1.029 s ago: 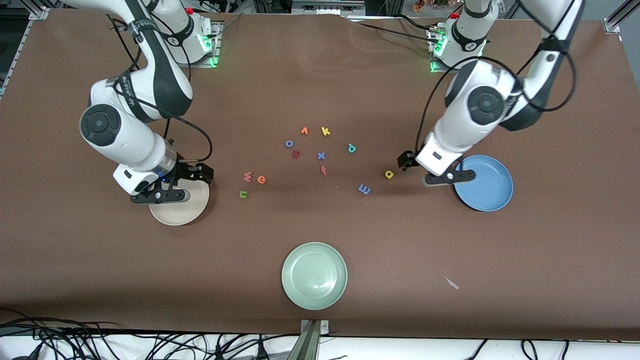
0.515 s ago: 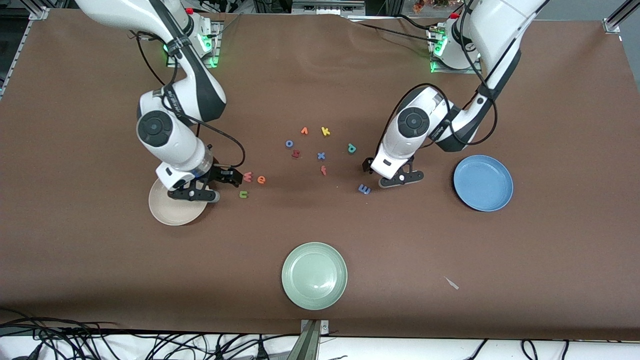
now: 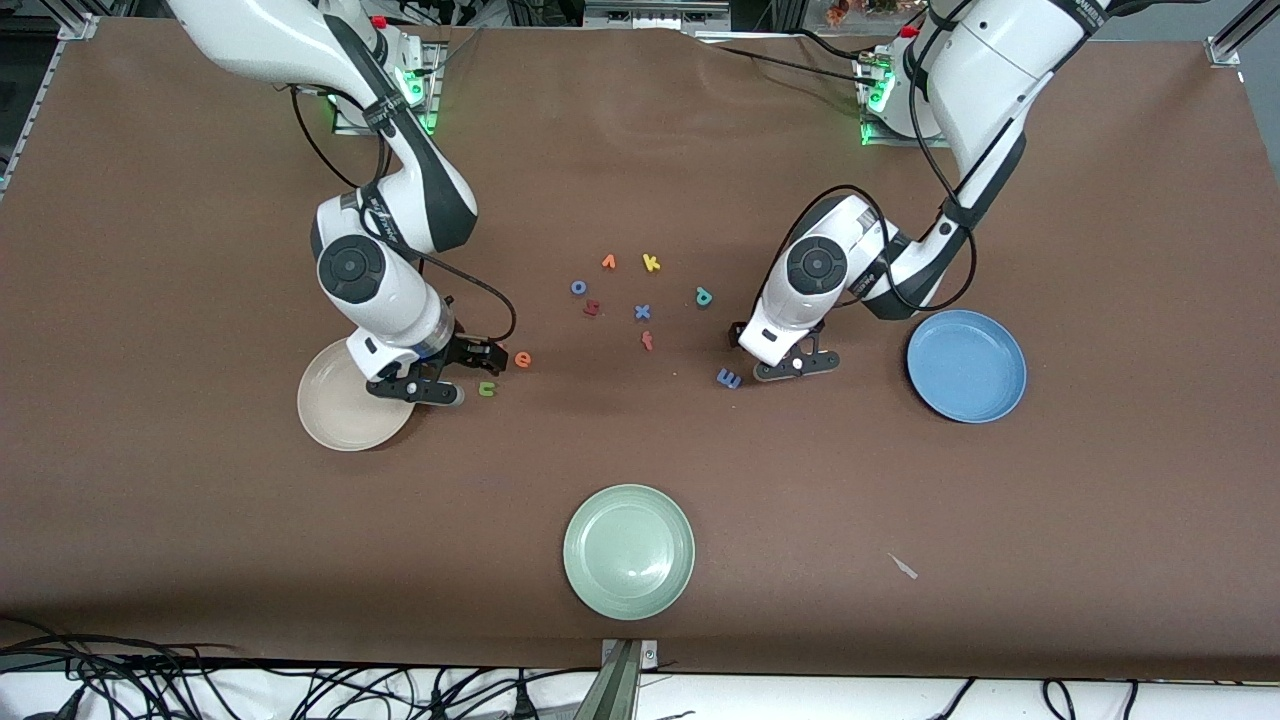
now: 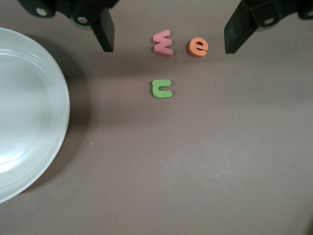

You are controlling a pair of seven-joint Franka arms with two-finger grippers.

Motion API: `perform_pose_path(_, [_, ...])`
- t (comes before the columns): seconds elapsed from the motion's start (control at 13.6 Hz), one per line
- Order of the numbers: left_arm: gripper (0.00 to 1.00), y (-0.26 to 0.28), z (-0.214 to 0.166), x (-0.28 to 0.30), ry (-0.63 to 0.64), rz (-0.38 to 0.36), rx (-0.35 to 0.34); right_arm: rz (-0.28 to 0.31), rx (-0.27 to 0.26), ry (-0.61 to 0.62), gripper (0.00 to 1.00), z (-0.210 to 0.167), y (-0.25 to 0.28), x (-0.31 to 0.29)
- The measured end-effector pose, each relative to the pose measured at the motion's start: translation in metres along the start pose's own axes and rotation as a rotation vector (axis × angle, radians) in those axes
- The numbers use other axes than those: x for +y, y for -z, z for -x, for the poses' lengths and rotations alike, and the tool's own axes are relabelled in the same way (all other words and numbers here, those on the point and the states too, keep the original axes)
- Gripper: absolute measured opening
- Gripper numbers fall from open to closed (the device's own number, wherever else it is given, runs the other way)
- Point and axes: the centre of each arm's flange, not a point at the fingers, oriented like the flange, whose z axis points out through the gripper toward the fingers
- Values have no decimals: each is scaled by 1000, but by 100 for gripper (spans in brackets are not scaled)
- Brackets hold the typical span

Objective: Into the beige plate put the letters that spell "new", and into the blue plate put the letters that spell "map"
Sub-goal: 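Grasp the green u with the right gripper while the left grasps yellow d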

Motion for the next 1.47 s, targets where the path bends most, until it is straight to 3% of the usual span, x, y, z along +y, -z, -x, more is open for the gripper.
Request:
perform_pose_path(0.07, [77,-1,-1,-1,-5,-4,2,0,0,-1,100,0,-1,0])
perform_pose_path(0.29, [72,-5,-1,-3,-19,-16,8,3,-3,1,100,1,-13,1])
perform_pose_path(0.51, [53,-6,-2,-3,-19,-14,7,10,9,15,100,1,-40,4])
perform_pose_path(0.74, [48,-6,-2,-2,-27,-16,12,8,6,14,100,1,-64,6])
perform_pose_path(0.88, [35,-5,-2,-1,-39,-19,21,7,7,13,100,1,-70,6])
perform_pose_path(1.25, [31,-4,-2,0,-50,-24,28,8,20,31,96,3,-84,4])
perform_pose_path(1.47, [31,2,-22,-22,-65,-67,8,17,35,49,89,2,-92,6])
